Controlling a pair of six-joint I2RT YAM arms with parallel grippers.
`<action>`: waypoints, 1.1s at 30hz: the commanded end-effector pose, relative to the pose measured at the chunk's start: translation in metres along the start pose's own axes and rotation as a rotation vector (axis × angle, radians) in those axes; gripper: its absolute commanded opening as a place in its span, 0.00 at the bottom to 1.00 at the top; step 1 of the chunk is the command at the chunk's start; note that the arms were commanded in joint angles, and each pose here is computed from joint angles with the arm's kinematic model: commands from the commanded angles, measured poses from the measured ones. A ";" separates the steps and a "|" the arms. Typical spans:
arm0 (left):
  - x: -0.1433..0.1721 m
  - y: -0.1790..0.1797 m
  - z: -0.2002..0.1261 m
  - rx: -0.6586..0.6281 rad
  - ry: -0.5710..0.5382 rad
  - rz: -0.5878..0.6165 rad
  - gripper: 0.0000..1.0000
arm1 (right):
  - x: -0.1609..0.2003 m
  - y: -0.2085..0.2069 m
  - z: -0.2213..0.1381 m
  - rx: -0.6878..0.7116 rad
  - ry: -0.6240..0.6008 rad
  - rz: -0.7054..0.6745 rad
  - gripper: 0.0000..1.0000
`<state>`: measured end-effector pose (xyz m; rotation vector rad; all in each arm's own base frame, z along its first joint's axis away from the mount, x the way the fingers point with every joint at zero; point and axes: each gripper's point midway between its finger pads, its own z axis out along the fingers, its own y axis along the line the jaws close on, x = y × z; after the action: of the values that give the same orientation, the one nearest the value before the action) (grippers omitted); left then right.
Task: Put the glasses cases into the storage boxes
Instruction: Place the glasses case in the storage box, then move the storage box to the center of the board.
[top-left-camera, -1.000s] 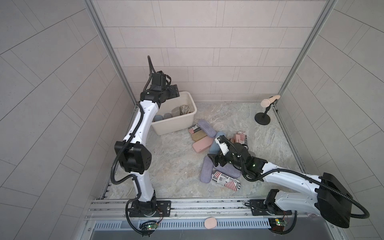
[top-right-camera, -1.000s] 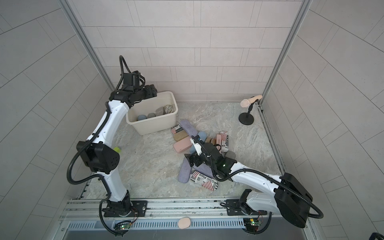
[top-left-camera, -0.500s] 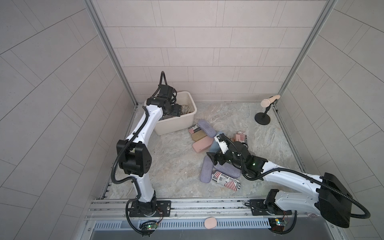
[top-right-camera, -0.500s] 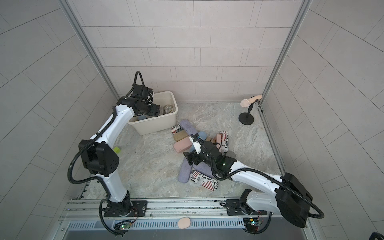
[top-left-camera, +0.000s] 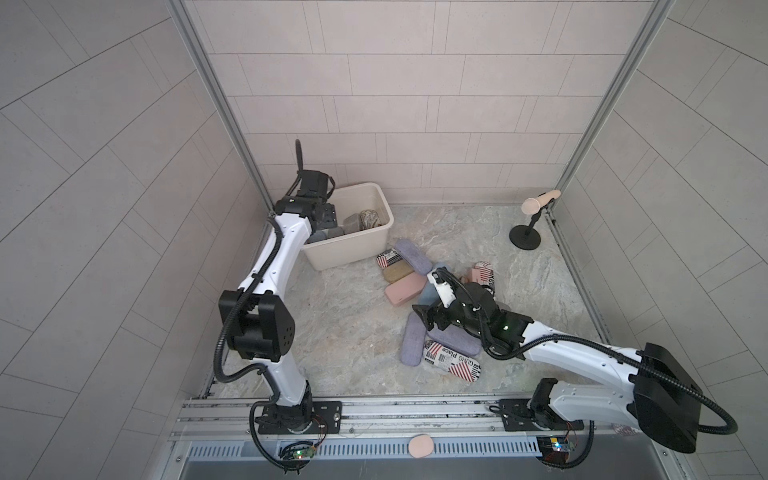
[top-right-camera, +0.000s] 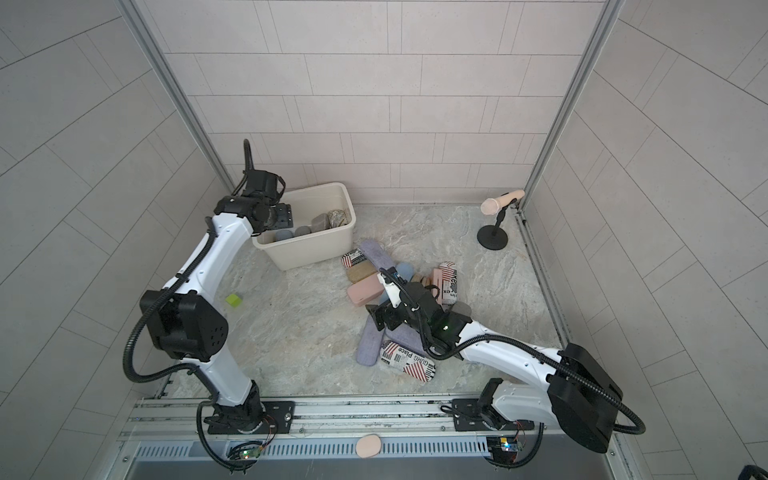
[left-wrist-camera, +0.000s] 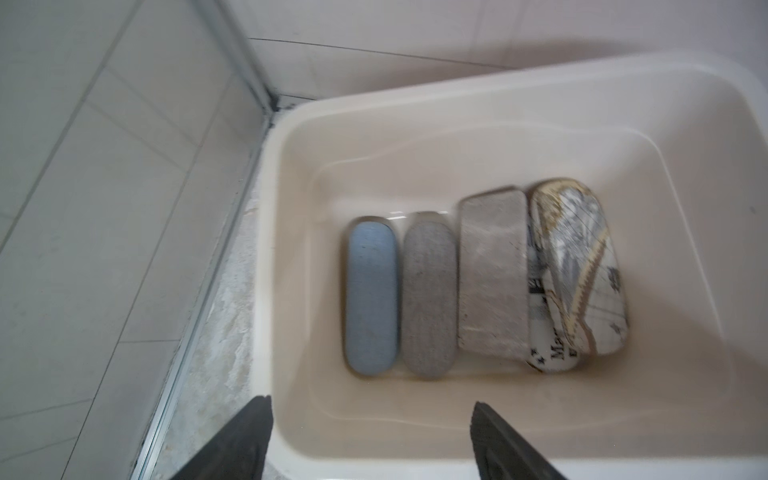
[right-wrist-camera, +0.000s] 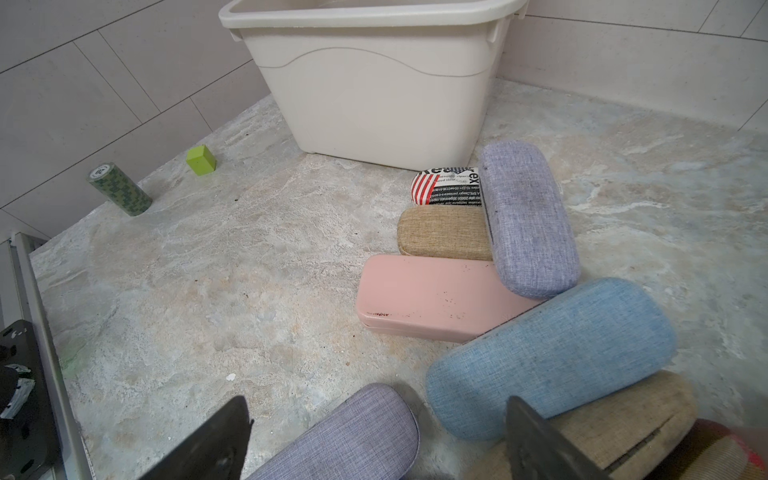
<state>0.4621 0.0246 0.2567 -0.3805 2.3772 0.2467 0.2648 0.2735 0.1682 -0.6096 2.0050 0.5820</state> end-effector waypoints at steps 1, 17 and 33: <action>0.000 0.037 0.009 -0.086 0.011 -0.128 0.79 | -0.008 0.003 -0.002 -0.002 -0.014 -0.004 0.96; 0.031 0.046 0.071 0.059 0.174 -0.212 0.49 | -0.008 0.001 -0.003 0.006 -0.013 -0.007 0.96; 0.085 0.101 0.026 -0.132 0.219 -0.163 0.14 | -0.013 -0.003 -0.009 0.031 -0.041 -0.001 0.95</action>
<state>0.4142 0.0943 0.1682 -0.6764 2.5499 0.1819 0.2663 0.2693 0.1705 -0.5935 2.0029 0.5606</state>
